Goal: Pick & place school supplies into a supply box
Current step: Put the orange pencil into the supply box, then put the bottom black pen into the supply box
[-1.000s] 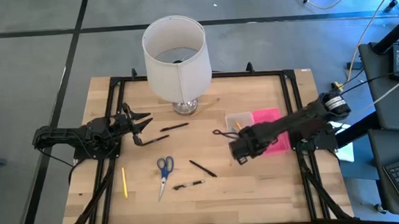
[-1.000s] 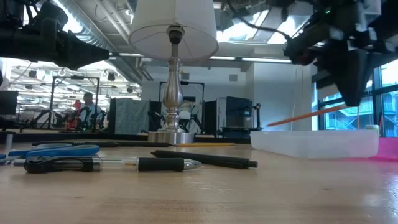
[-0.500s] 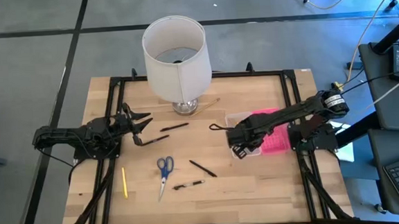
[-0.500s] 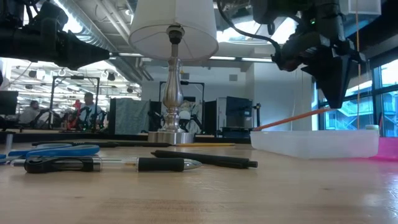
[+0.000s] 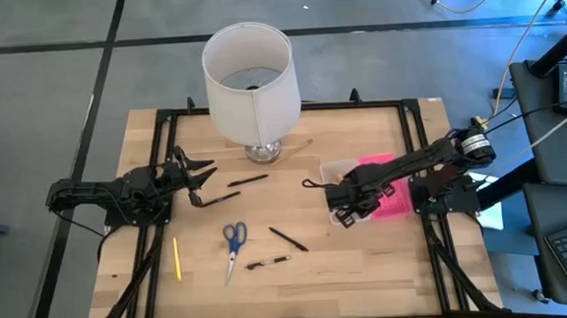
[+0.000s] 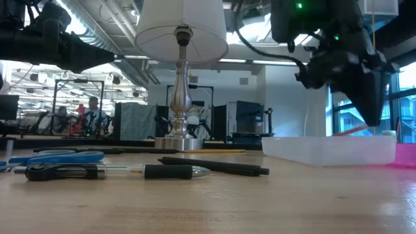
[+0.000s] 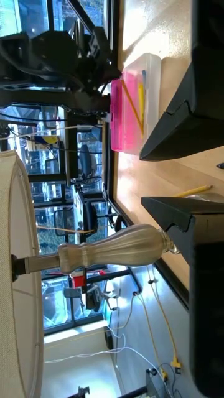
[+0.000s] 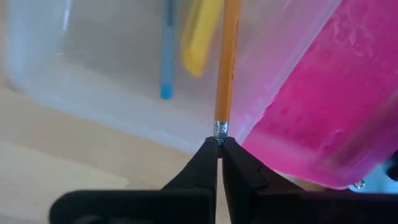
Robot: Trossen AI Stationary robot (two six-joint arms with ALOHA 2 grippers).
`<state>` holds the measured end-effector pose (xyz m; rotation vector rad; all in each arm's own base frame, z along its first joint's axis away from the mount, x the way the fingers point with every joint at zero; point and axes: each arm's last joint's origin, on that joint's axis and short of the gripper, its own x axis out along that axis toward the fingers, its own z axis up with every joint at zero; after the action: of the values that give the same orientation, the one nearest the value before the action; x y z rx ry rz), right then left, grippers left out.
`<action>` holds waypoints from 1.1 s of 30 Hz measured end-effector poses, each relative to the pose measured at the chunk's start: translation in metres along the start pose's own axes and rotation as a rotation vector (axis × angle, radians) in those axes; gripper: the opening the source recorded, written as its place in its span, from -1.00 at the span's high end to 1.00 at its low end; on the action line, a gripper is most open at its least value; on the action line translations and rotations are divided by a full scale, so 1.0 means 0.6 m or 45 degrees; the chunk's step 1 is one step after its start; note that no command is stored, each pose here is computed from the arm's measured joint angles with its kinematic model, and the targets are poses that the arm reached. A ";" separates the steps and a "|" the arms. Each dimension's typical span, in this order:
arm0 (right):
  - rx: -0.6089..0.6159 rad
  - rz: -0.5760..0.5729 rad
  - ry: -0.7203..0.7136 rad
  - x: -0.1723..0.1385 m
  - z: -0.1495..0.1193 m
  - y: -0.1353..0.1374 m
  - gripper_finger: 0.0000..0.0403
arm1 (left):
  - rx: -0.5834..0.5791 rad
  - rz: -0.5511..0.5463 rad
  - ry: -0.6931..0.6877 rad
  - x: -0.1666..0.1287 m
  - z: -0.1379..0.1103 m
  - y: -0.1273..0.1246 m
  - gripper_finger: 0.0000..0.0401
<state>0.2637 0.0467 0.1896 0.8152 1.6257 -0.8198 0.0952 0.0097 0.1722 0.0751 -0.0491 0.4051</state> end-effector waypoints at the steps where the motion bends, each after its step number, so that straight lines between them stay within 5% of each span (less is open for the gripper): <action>1: 0.001 -0.011 -0.005 0.004 0.000 -0.002 0.92 | 0.000 0.000 -0.001 0.000 0.000 0.000 0.51; 33: -0.024 0.076 -0.199 -0.007 0.009 0.017 0.70 | 0.077 0.000 0.000 0.000 0.000 0.000 0.51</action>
<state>0.2760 0.0470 0.1915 0.7641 1.4627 -0.8047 0.0952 0.0097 0.1722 0.1345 -0.0369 0.4065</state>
